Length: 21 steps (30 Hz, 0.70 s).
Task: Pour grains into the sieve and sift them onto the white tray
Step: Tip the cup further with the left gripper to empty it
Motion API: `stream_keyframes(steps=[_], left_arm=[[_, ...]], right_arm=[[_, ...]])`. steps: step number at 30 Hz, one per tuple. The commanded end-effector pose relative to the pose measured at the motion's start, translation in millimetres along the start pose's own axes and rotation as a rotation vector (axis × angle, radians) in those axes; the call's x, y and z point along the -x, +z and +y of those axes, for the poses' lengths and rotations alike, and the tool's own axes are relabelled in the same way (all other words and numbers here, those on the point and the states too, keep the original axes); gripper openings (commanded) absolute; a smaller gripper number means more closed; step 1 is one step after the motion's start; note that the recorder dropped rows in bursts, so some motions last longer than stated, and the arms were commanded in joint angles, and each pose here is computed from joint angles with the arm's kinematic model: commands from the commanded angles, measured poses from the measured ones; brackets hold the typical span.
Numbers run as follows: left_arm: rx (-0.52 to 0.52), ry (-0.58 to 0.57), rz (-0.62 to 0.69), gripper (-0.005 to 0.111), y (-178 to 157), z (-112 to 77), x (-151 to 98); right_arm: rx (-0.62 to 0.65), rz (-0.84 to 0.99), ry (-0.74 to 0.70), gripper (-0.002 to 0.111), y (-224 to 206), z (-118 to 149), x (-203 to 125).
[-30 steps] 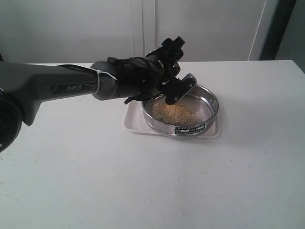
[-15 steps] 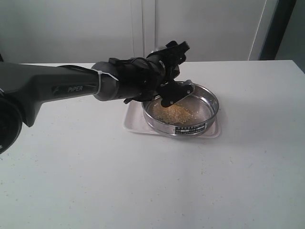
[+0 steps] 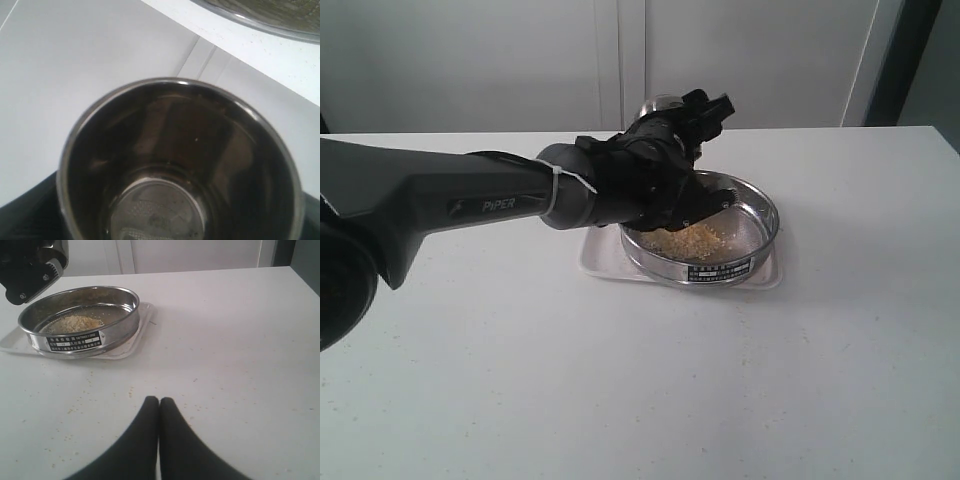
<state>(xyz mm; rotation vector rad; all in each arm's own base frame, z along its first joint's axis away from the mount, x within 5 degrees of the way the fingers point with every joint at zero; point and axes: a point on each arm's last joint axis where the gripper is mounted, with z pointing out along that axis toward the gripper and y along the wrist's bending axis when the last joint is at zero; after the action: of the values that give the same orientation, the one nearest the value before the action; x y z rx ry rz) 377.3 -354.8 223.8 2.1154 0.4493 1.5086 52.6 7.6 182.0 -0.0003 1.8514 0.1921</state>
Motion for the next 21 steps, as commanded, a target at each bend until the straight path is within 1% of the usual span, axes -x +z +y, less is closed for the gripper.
stream_keyframes(steps=[1,6,10,12,16,19,21], left_arm=[[0.005,0.0,0.048,0.0,-8.8,9.2,-3.2],[-0.002,-0.015,0.058,0.0,-9.5,9.2,-3.6],[-0.027,-0.089,0.101,0.0,-10.3,6.9,-6.8],[-0.049,-0.091,0.135,0.0,-11.7,5.7,-8.9],[-0.062,-0.089,0.16,0.0,-14.5,6.5,-8.8],[-0.056,-0.089,0.152,0.0,-14.9,7.6,-7.5],[-0.05,-0.11,0.147,0.0,-14.8,8.0,-7.0]], right_arm=[[0.005,-0.013,0.0,0.0,0.2,0.2,-0.4],[0.005,-0.013,0.0,0.0,0.2,0.2,-0.4],[0.005,-0.013,0.0,0.0,0.2,0.2,-0.4],[0.005,-0.013,0.0,0.0,0.2,0.2,-0.4],[0.005,-0.013,0.0,0.0,0.2,0.2,-0.4],[0.005,-0.013,0.0,0.0,0.2,0.2,-0.4],[0.005,-0.013,0.0,0.0,0.2,0.2,-0.4]])
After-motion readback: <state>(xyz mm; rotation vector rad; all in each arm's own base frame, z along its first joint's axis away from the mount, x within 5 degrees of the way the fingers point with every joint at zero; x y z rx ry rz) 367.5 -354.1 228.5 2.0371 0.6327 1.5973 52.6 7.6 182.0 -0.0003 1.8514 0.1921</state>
